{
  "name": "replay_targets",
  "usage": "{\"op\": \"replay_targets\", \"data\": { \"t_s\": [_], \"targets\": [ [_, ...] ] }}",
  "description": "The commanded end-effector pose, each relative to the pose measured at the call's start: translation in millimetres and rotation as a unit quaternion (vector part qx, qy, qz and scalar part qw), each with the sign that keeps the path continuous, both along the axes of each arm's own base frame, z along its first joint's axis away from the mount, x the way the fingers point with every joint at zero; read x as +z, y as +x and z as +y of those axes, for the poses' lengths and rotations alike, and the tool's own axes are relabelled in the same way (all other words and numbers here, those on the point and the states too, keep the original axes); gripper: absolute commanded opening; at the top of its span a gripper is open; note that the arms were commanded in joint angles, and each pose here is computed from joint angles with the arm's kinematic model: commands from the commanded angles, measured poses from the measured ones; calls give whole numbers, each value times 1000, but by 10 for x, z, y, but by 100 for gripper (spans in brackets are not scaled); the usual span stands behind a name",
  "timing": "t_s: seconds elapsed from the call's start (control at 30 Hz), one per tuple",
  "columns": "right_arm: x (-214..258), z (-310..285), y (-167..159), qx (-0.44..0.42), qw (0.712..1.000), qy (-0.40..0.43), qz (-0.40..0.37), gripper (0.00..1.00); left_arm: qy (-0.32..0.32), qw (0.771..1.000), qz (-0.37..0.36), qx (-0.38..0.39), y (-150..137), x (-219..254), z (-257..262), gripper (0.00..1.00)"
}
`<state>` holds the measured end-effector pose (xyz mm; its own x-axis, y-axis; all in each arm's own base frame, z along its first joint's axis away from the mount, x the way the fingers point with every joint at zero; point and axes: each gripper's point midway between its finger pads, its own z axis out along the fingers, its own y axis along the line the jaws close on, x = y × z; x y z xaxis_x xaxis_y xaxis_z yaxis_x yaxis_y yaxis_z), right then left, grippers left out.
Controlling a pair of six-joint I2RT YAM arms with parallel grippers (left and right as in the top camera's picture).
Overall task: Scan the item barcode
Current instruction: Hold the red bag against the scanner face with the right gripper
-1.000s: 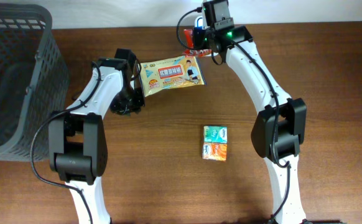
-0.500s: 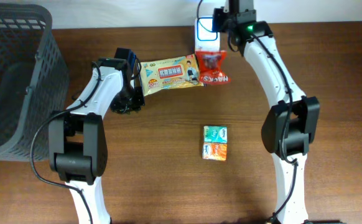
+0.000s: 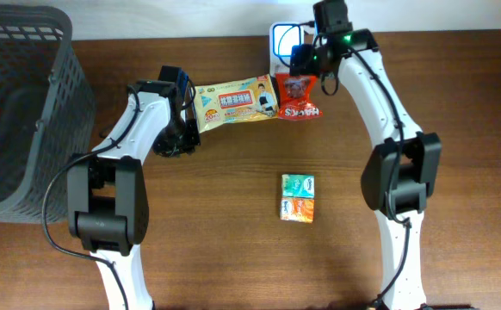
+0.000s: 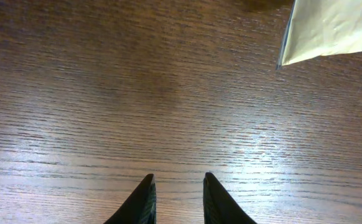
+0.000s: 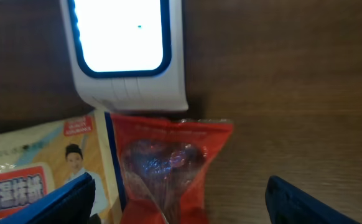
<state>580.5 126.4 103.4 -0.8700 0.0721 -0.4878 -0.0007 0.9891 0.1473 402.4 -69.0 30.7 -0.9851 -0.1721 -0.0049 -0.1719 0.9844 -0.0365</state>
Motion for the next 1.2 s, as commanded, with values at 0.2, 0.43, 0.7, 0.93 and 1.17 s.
{"op": "replay_targets", "data": {
  "t_s": [0.2,0.43,0.7,0.93,1.17],
  "targets": [
    [-992,411,-240,46,994,-6,94,74,3,1000,-5,-7,54,14,12,24],
    [-1208,318,-289,29,992,-48,109,4,3,1000,-5,-7,53,14,12,25],
    [-524,307,-280,21,997,-30,74,4,3,1000,-4,-7,46,14,13,25],
    [446,399,7,33,998,-1,-60,4,3,1000,-4,-7,46,14,13,25],
    [770,543,481,31,983,30,-181,4,3,1000,-4,-7,48,14,13,25]
  ]
}}
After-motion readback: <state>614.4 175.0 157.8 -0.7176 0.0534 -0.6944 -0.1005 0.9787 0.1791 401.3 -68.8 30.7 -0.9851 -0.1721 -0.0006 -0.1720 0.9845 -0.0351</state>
